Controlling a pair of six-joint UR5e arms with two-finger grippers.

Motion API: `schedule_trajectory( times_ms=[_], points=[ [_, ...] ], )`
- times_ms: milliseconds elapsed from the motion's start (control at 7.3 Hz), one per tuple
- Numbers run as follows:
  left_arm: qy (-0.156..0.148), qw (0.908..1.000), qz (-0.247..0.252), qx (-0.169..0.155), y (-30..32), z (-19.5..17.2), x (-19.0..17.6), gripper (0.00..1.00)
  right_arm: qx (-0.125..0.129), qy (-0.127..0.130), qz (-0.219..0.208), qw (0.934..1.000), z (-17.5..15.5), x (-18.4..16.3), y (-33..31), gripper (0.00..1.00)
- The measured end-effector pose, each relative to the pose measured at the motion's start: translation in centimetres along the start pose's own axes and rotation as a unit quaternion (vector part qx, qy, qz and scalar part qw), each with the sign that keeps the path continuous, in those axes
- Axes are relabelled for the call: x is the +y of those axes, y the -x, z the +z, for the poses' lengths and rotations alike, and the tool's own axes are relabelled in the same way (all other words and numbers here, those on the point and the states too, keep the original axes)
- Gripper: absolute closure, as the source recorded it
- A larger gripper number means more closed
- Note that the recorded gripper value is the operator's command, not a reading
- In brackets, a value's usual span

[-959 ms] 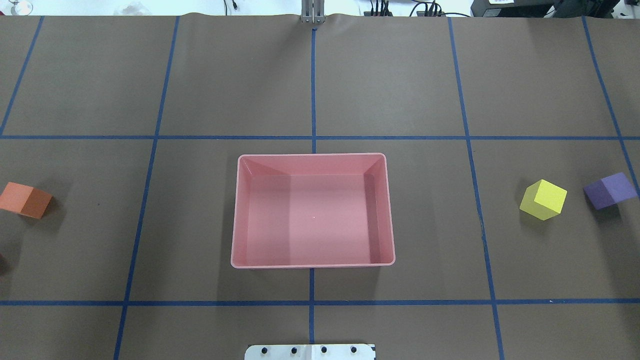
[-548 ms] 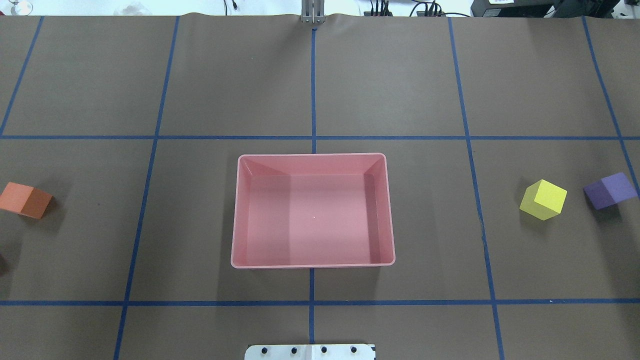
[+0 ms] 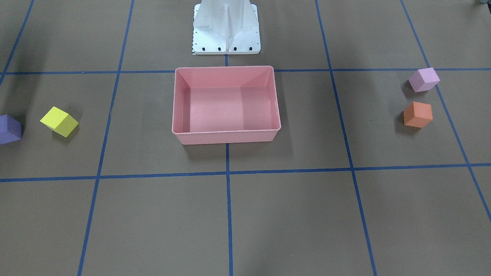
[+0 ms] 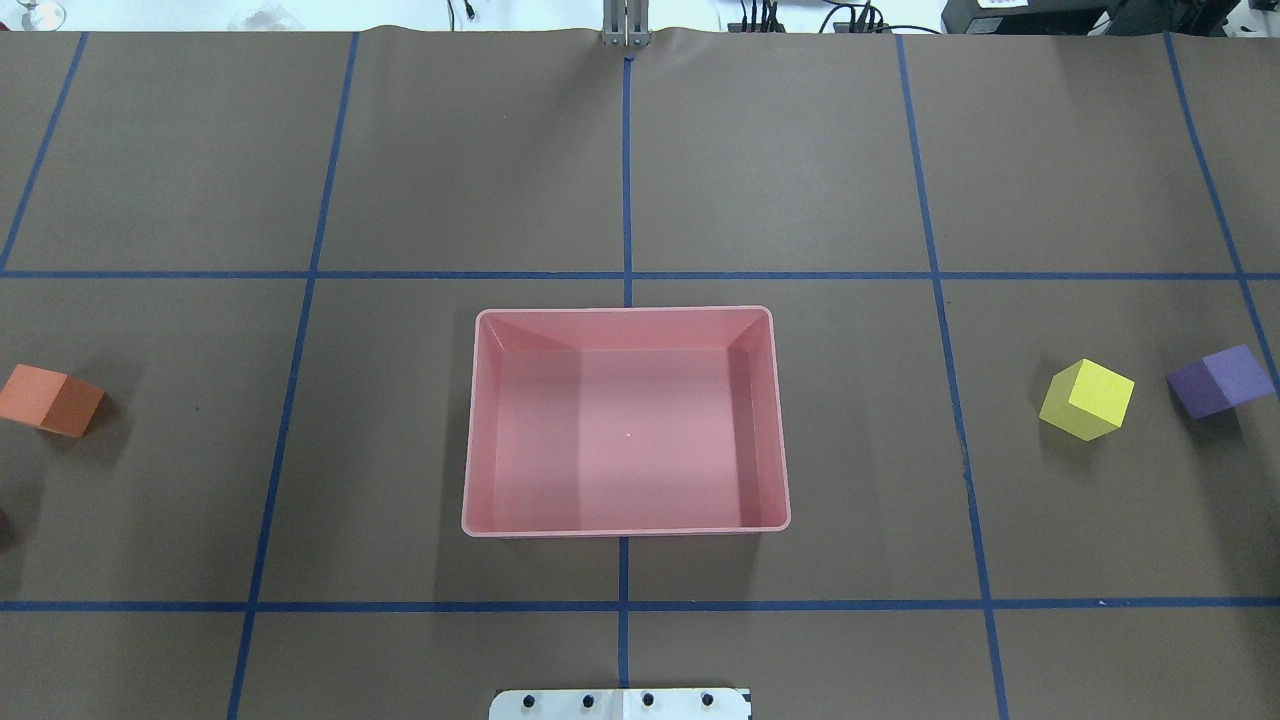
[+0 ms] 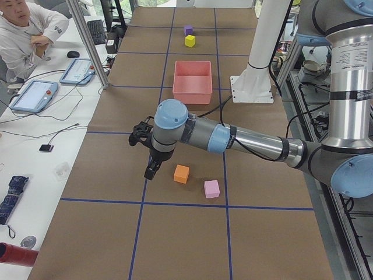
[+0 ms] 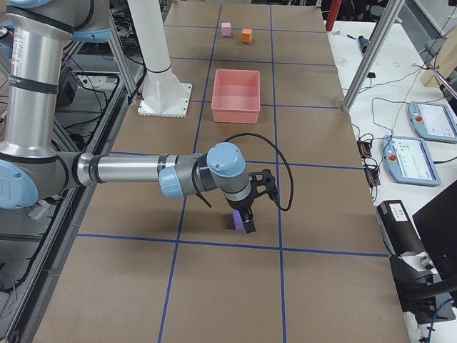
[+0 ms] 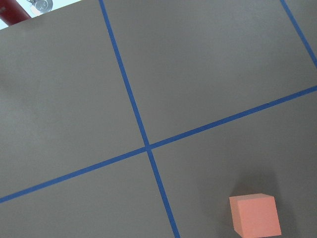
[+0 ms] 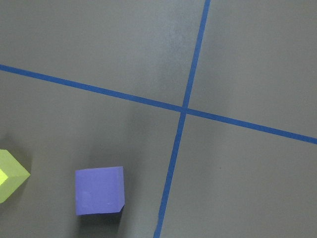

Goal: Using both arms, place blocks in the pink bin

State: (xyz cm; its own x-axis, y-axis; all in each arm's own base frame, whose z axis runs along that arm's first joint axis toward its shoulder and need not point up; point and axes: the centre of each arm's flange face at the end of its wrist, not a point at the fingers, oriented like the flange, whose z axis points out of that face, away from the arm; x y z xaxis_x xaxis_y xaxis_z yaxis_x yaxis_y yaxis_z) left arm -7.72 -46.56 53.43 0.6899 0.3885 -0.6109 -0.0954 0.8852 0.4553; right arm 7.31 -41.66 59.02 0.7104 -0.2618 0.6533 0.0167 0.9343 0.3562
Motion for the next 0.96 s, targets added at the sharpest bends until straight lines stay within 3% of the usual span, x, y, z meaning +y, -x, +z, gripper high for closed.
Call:
schedule_trajectory(
  times_ms=[274, 548, 959],
  points=[
    [0.021, 0.9993, 0.022, 0.022, -1.8, 4.7, -0.3, 0.00, -0.008, -0.007, -0.008, 0.9999, 0.2, 0.0, 0.3, 0.00],
    [0.030, 0.9987, -0.003, 0.041, -4.0, 9.6, 0.1, 0.00, -0.011, -0.006, -0.008, 0.9999, 0.3, 0.2, 0.3, 0.00],
    [0.006, 0.9964, -0.056, 0.064, -7.5, 17.2, 2.4, 0.00, -0.012, -0.005, -0.008, 0.9999, 0.4, 0.3, 0.3, 0.00]
  ],
)
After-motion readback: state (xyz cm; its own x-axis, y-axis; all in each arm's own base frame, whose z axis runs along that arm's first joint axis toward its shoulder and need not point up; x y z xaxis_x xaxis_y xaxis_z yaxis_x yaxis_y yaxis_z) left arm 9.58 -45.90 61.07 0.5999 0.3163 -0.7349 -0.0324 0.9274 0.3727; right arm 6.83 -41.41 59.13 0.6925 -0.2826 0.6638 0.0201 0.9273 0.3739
